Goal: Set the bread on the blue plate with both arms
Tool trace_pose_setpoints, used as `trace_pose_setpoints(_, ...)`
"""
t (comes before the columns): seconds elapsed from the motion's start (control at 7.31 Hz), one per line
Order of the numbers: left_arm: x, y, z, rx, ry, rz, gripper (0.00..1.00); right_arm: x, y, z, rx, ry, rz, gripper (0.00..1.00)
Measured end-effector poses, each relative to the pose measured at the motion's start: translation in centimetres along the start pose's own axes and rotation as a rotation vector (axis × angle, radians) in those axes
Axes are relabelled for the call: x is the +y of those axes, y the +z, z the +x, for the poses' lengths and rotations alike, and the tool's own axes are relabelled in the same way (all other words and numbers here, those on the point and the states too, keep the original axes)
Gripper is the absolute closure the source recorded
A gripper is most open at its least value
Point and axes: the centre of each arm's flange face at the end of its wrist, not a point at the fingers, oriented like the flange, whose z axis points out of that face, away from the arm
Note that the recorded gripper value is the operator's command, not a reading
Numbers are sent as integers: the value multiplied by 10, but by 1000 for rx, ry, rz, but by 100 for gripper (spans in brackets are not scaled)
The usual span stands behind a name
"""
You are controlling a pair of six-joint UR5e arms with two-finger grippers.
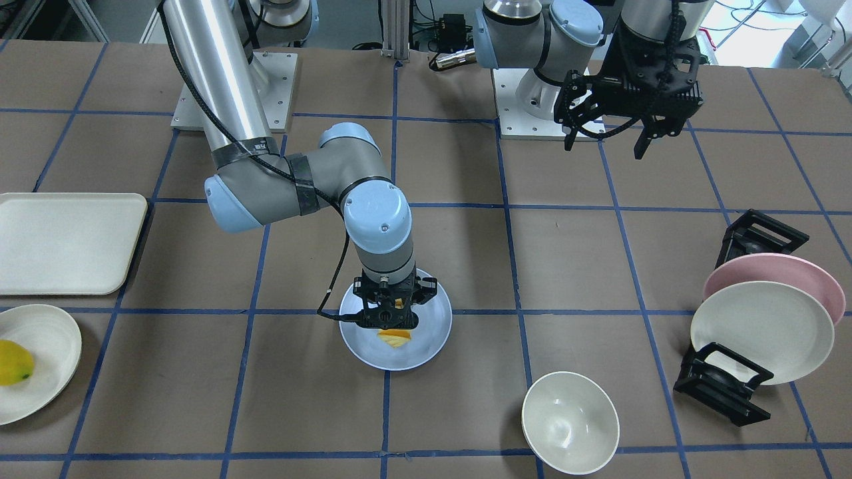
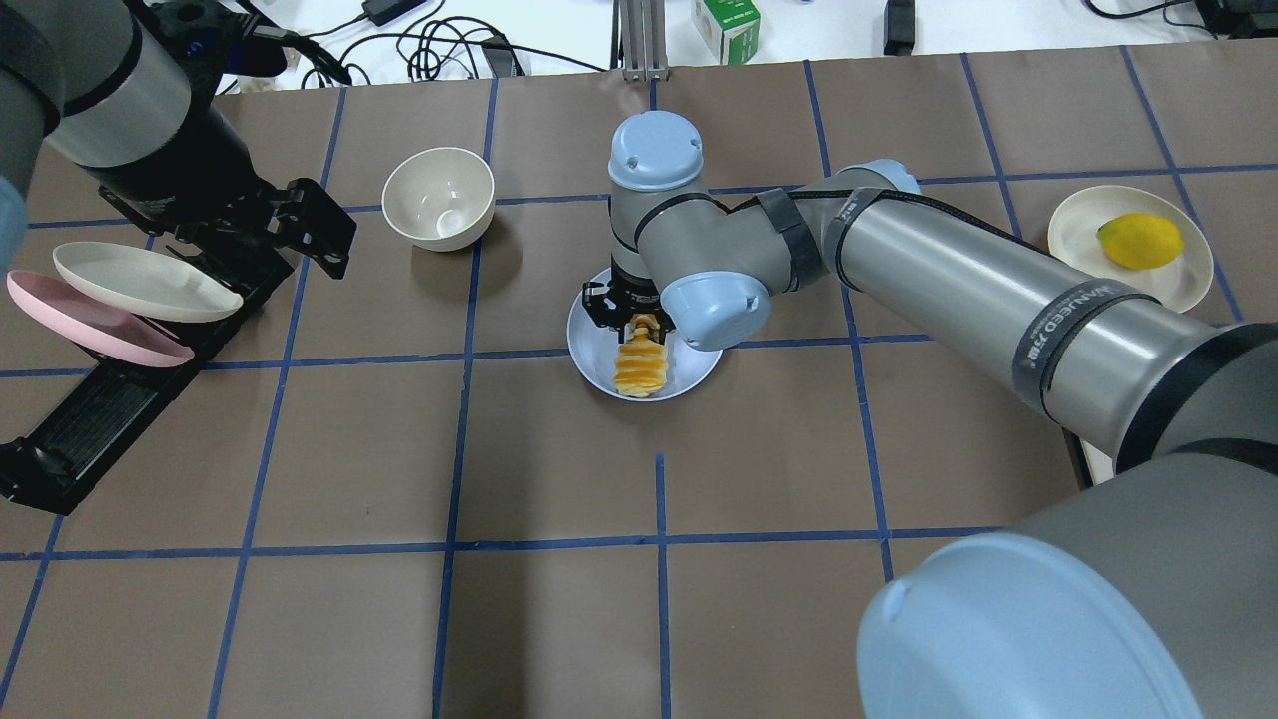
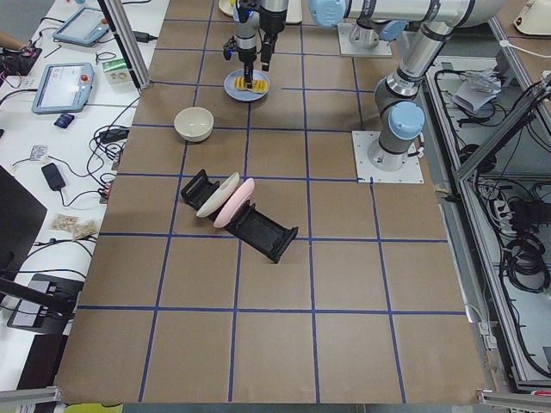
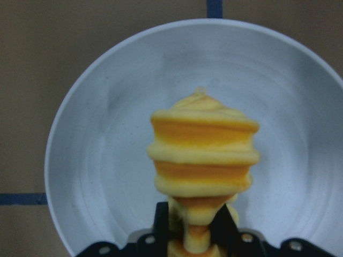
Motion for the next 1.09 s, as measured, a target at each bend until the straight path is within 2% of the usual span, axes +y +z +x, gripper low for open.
trace_pose_setpoints(0.27,-33,-13,-6,22,1,1,0,-2,-10,0,-3,-4,16,0)
trace_pose_setpoints(0.55,-54,-9,6,40,33,-8,0,-5,-41,8,-17,5,53,0)
trace_pose_setpoints(0.68,-54,-8,14,34,51,-13,0,-7,-65,22,-19,15,67,0)
trace_pose_setpoints(0.82,-52,-10,18,28,60,-14,0,-12,-95,53,-7,20,61,0)
trace_pose_setpoints(1.09,-49,-10,22,27,40,-14,0,-18,-170,149,19,17,46,0)
